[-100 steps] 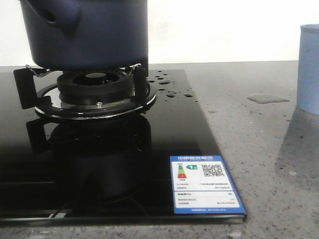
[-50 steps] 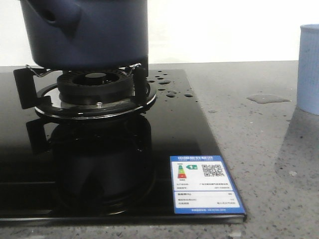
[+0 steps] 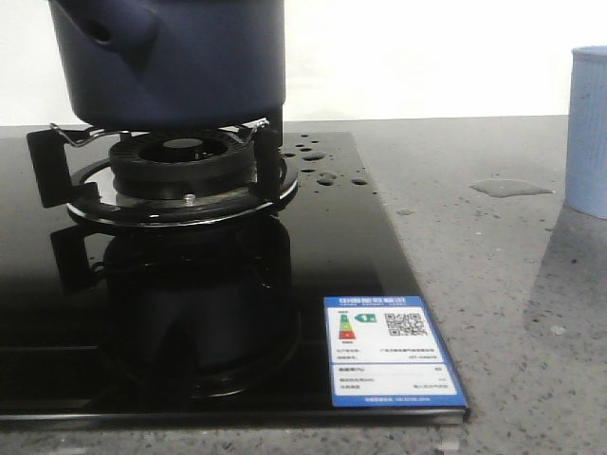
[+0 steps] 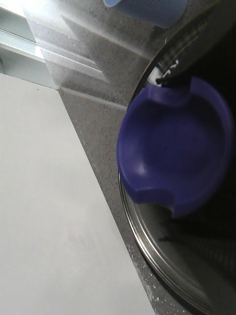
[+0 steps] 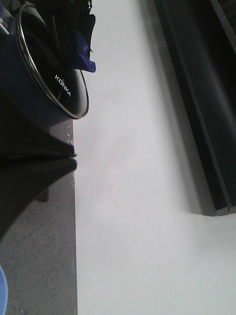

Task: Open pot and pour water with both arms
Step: 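Lower the glass lid onto the pot with the left gripper and release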

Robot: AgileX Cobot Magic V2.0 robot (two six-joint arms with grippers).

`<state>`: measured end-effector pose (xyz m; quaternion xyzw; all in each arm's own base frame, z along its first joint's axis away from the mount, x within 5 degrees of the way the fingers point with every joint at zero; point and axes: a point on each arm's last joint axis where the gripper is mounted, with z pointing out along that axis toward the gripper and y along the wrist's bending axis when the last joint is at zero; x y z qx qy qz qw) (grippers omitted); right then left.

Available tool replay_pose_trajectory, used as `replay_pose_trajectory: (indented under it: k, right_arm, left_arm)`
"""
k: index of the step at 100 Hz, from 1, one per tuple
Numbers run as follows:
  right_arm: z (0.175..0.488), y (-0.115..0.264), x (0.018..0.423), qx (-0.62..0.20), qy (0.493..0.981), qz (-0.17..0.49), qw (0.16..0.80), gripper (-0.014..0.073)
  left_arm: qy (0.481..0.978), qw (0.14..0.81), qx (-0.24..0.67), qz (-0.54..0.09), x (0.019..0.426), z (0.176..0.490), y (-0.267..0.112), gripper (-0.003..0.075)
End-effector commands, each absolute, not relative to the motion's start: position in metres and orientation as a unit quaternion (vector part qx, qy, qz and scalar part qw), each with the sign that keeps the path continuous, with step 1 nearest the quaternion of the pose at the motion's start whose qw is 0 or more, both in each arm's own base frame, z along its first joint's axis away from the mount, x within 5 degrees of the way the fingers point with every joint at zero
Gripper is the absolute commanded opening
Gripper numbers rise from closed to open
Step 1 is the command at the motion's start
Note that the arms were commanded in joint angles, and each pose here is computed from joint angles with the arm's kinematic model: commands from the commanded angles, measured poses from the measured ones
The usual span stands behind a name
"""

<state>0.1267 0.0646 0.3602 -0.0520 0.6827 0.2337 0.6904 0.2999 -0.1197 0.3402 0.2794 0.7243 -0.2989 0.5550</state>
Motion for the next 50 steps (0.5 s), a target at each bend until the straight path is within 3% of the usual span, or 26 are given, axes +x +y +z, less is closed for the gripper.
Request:
replay_pose_trajectory:
  k: [1, 12, 19, 26, 41, 50]
  right_arm:
    - [0.374, 0.062, 0.125, -0.06, 0.663, 0.217, 0.714, -0.0064]
    - [0.373, 0.063, 0.125, -0.096, 0.66, 0.188, 0.721, -0.0064]
    - [0.373, 0.063, 0.125, -0.126, 0.655, 0.155, 0.728, -0.0064]
    - [0.373, 0.063, 0.125, -0.162, 0.648, 0.116, 0.735, -0.0066]
    - [0.372, 0.068, 0.119, -0.252, 0.623, 0.076, 0.737, -0.0066]
    - [0.368, 0.067, 0.112, -0.261, 0.619, 0.085, 0.736, -0.0066]
  left_arm:
    - [0.695, 0.585, 0.277, -0.313, 0.291, 0.367, -0.121, 0.0599]
    - [0.682, 0.61, 0.272, -0.299, 0.279, 0.384, -0.116, 0.0599]
    - [0.676, 0.632, 0.249, -0.286, 0.268, 0.4, -0.109, 0.0552]
    - [0.671, 0.654, 0.214, -0.276, 0.254, 0.416, -0.1, 0.0426]
    - [0.643, 0.691, 0.197, -0.266, 0.213, 0.437, -0.087, 0.0008]
    - [0.632, 0.703, 0.194, -0.261, 0.184, 0.435, -0.08, -0.002]
